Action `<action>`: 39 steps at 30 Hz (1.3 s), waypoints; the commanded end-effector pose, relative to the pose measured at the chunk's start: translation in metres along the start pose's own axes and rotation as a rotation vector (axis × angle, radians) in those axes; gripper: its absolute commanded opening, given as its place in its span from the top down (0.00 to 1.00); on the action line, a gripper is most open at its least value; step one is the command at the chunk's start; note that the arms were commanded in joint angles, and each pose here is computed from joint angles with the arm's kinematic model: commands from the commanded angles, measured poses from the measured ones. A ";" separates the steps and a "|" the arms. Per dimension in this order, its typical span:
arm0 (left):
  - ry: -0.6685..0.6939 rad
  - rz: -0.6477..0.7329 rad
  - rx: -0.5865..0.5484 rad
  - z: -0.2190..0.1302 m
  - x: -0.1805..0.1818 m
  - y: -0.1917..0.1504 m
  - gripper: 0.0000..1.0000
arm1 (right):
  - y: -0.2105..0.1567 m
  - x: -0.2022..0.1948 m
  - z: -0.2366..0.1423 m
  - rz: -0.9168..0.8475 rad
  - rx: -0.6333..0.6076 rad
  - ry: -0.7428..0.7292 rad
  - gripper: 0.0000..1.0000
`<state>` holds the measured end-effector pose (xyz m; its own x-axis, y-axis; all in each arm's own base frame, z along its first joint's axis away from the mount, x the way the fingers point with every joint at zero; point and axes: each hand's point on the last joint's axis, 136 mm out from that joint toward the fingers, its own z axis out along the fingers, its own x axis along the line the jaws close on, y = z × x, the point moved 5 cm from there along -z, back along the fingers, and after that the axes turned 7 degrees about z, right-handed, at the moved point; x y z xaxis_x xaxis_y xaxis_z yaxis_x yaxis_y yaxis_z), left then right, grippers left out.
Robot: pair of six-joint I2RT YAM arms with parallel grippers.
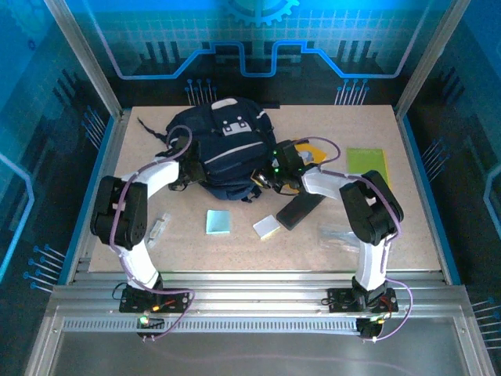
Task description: Pack the student bag
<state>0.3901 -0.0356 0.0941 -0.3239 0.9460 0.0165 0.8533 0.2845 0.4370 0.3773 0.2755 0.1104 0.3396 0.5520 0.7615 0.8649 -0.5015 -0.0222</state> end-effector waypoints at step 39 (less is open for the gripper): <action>-0.606 0.209 -0.172 -0.052 -0.322 -0.049 0.15 | 0.153 -0.117 -0.075 -0.131 -0.163 -0.239 0.54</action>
<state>0.4263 -0.3683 0.1314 0.2042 0.8754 -0.4382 0.7638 0.1375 0.6306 0.4339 0.0830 0.0706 0.3261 0.7842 0.5279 0.8501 -0.4875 0.1991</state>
